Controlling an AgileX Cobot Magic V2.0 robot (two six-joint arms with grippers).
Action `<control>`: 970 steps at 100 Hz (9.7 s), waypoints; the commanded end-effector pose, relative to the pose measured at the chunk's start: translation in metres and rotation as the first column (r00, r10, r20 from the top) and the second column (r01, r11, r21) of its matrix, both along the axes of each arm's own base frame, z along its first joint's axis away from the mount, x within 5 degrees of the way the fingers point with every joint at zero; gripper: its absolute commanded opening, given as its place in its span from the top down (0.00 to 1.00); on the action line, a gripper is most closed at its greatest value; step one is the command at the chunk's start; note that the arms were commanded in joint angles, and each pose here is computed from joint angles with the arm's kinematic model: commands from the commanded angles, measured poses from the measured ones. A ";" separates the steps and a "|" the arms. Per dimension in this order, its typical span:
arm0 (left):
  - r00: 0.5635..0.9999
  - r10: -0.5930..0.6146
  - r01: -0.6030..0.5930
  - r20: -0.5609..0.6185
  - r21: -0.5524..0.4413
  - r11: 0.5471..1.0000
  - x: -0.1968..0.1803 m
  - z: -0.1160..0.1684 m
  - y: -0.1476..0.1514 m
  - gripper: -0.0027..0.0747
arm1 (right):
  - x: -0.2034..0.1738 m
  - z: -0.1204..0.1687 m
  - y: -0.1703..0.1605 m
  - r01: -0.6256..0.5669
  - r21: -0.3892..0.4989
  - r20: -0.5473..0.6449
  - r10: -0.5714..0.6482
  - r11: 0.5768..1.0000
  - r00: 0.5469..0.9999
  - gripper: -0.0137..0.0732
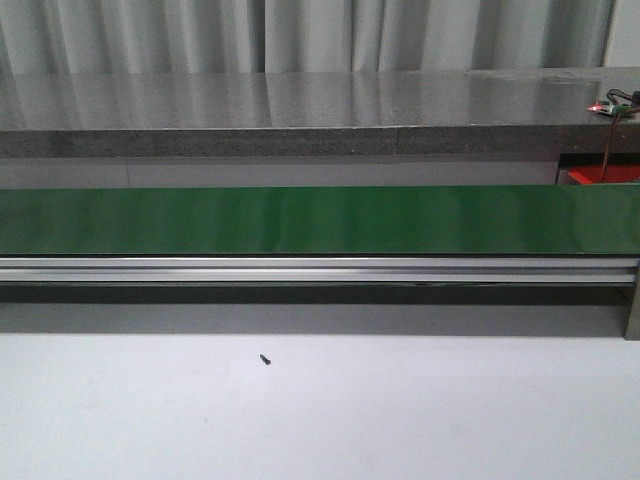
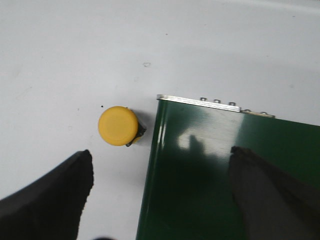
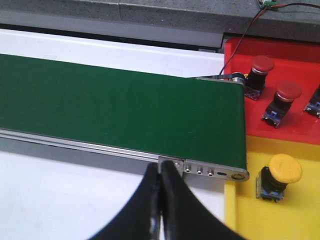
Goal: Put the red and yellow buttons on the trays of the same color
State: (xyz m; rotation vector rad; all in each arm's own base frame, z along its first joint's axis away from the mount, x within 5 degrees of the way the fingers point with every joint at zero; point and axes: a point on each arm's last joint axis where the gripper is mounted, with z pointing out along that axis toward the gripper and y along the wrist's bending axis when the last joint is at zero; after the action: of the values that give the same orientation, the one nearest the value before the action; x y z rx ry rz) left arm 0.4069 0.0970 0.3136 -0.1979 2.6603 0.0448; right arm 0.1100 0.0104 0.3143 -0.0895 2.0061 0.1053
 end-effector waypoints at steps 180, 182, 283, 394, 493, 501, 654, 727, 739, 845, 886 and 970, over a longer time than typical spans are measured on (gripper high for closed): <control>0.991 0.132 -0.133 -0.012 -0.020 0.991 0.038 -0.082 0.049 0.59 | 0.001 0.014 -0.001 0.009 -0.005 0.090 -0.009 1.000 0.996 0.92; 0.991 0.132 -0.133 -0.012 -0.020 0.991 0.038 -0.082 0.049 0.60 | 0.001 0.014 -0.001 0.009 -0.005 0.090 -0.009 1.000 0.996 0.92; 0.997 0.080 -0.079 0.019 -0.032 0.996 -0.008 0.017 0.007 0.63 | 0.001 0.014 -0.001 0.009 -0.005 0.090 -0.009 1.000 0.996 0.92; 0.994 -0.046 0.035 -0.099 -0.110 0.993 -0.009 -0.003 -0.030 0.33 | 0.001 0.014 -0.001 0.009 -0.005 0.090 -0.009 1.000 0.996 0.92; 0.950 -0.202 0.249 0.237 -0.192 0.949 -0.077 0.072 -0.099 0.99 | 0.001 0.014 -0.001 0.009 -0.005 0.090 -0.009 1.000 0.996 0.92; 0.948 -0.214 0.259 0.236 -0.180 0.949 -0.088 0.069 -0.104 0.99 | 0.001 0.014 -0.001 0.009 -0.005 0.090 -0.009 1.000 0.996 0.92; 0.808 -0.143 0.192 0.572 -0.027 0.981 -0.243 0.032 -0.105 0.99 | 0.071 0.062 0.007 -0.052 0.054 -0.136 0.059 0.997 0.989 0.85; 0.808 -0.143 0.192 0.572 -0.027 0.981 -0.243 0.032 -0.105 0.99 | 0.197 0.052 0.062 -0.263 0.118 -0.496 0.286 0.958 0.820 0.11; 0.808 -0.143 0.192 0.572 -0.027 0.981 -0.243 0.032 -0.105 0.99 | 0.220 0.042 0.070 -0.279 0.119 -0.532 0.299 0.953 0.793 0.11; 0.808 -0.143 0.192 0.572 -0.027 0.981 -0.243 0.032 -0.105 0.99 | 0.251 0.014 0.053 -0.229 -0.016 -0.670 0.160 0.973 0.725 0.64; 0.808 -0.143 0.192 0.572 -0.025 0.981 -0.243 0.032 -0.105 0.99 | 0.205 0.062 -0.036 0.023 -0.021 -0.620 -0.031 1.000 0.784 0.64; 0.807 -0.143 0.192 0.573 -0.025 0.981 -0.243 0.032 -0.105 0.99 | 0.213 0.005 -0.172 0.426 0.059 -0.655 -0.288 0.903 0.699 0.64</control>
State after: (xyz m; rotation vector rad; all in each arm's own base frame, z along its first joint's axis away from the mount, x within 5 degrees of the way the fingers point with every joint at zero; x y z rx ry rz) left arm 0.1606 -0.0079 0.3306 0.0178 2.1624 -0.1575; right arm 0.3212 -0.1612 0.3070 0.5511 2.7146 0.0930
